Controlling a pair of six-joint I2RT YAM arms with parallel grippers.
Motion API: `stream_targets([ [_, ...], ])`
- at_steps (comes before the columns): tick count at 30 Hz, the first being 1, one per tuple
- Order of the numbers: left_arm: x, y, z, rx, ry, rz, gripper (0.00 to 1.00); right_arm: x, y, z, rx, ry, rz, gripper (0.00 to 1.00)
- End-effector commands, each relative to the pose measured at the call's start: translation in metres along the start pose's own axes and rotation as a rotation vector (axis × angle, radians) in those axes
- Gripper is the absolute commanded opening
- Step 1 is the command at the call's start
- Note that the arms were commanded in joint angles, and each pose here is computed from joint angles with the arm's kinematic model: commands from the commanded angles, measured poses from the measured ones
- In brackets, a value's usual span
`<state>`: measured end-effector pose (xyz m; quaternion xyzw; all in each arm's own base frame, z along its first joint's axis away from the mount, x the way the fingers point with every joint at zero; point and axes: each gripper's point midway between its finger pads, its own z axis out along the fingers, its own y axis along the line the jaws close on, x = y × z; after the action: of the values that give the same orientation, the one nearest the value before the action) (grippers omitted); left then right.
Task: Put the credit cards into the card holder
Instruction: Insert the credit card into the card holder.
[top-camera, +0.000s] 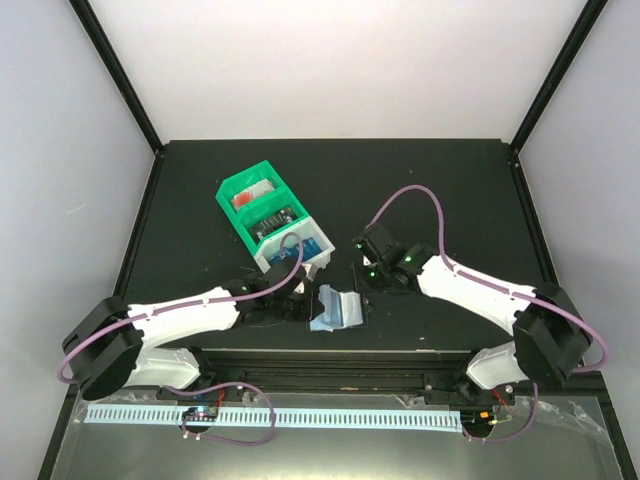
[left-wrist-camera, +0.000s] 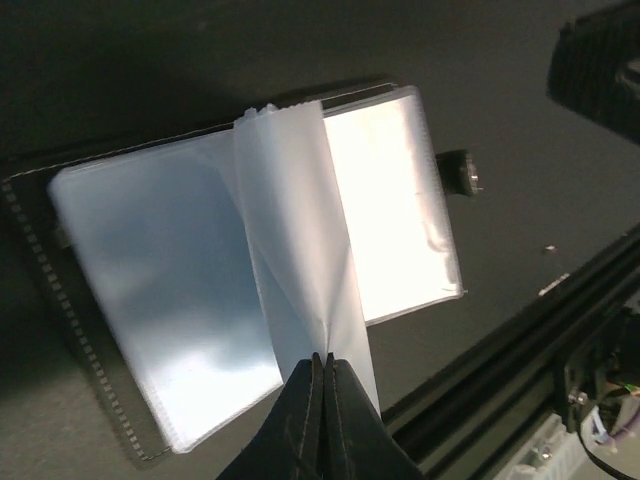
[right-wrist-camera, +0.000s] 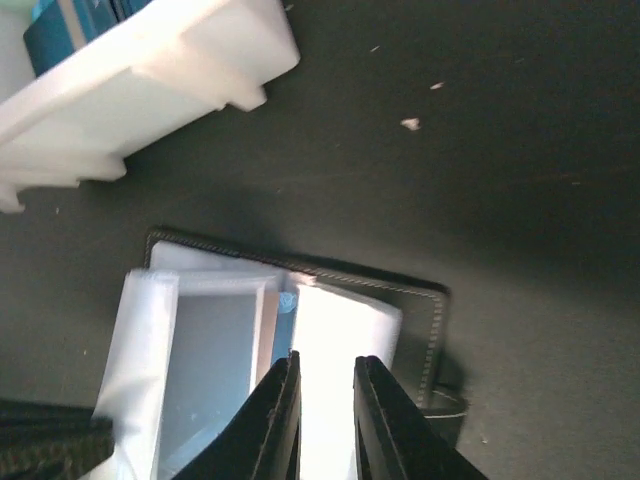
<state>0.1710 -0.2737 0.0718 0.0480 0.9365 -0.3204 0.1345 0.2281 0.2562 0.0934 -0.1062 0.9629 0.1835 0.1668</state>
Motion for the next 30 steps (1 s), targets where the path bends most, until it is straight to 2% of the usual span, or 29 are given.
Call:
stream_targets([
  [1, -0.015, -0.035, -0.006, 0.122, -0.017, 0.051, 0.02, -0.008, -0.022, -0.011, 0.064, -0.064, 0.079, 0.18],
  [12, -0.019, -0.063, 0.011, 0.203, 0.053, 0.105, 0.04, -0.010, -0.040, -0.021, 0.075, -0.101, 0.140, 0.19],
  [23, -0.013, -0.067, 0.029, 0.200, 0.100, 0.125, 0.22, -0.009, -0.041, -0.027, 0.043, -0.113, 0.135, 0.20],
  [30, -0.013, -0.066, 0.031, 0.189, 0.110, 0.125, 0.20, -0.012, -0.022, -0.029, -0.056, -0.106, 0.071, 0.20],
])
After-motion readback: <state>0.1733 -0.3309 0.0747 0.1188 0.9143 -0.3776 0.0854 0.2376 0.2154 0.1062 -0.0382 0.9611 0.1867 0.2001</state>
